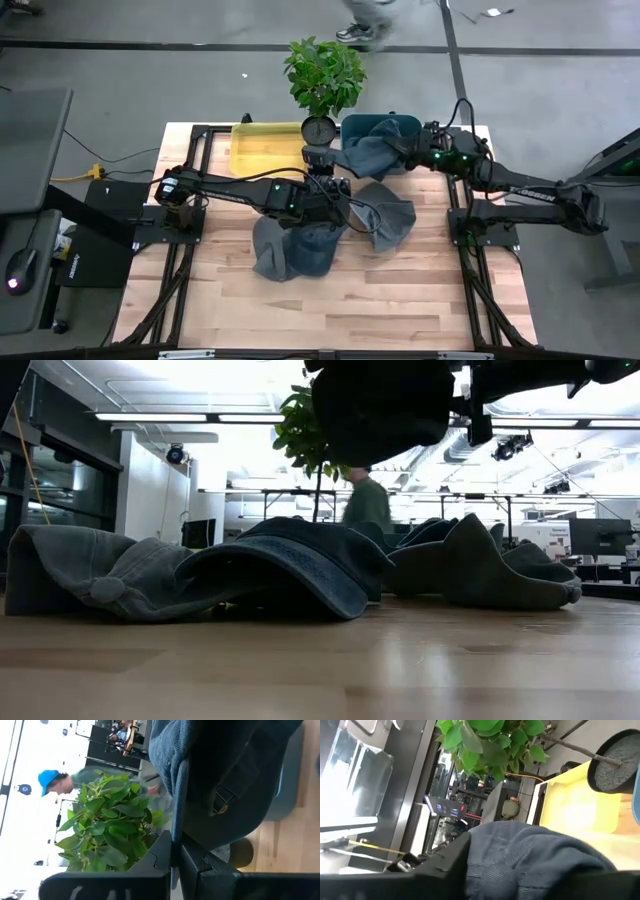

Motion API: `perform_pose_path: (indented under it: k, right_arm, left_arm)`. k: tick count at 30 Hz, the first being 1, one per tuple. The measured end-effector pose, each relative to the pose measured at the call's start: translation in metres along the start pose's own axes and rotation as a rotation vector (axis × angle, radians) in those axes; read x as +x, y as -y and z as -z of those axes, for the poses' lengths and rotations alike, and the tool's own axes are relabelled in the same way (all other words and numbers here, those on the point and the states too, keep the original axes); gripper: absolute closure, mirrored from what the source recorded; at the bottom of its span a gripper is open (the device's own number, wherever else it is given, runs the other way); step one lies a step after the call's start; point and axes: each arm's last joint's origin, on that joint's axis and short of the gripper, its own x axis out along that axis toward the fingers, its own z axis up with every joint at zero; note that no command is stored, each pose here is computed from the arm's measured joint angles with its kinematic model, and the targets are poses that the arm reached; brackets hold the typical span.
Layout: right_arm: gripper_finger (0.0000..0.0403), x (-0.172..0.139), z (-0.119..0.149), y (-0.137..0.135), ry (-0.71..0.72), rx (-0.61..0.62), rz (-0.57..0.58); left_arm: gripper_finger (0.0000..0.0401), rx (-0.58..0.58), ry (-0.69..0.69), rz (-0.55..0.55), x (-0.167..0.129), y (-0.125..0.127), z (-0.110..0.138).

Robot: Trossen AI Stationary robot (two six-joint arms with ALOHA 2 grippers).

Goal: Pick & Place hat
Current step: Put the right blue cap into the blue bin

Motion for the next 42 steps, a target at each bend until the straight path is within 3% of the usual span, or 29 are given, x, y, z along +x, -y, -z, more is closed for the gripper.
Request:
perform_pose_path:
  k: [9, 16, 24, 31, 37, 42]
  right_arm:
    - [0.0388, 0.000, -0.002, 0.000, -0.041, -0.105, -0.016]
    - [0.0397, -0.001, -0.001, 0.000, -0.056, -0.159, -0.024]
    - [0.0400, -0.001, -0.001, 0.000, -0.065, -0.191, -0.029]
    - [0.0401, -0.001, -0.001, -0.001, -0.058, -0.218, -0.030]
    - [0.0401, -0.001, -0.002, -0.001, -0.062, -0.233, -0.033]
    - [0.0402, -0.003, -0.006, -0.003, -0.072, -0.258, -0.053]
  left_arm:
    - [0.0375, -0.050, 0.031, 0.070, 0.000, 0.002, -0.001]
    - [0.0363, -0.050, 0.074, 0.173, -0.001, 0.005, -0.002]
    - [0.0353, -0.147, 0.131, 0.349, -0.002, 0.010, -0.004]
    - [0.0262, -0.285, 0.114, 0.494, 0.000, 0.013, -0.002]
    - [0.0170, -0.355, 0.030, 0.505, -0.001, -0.001, 0.012]
    - [0.0148, -0.445, -0.098, 0.503, -0.005, -0.017, 0.033]
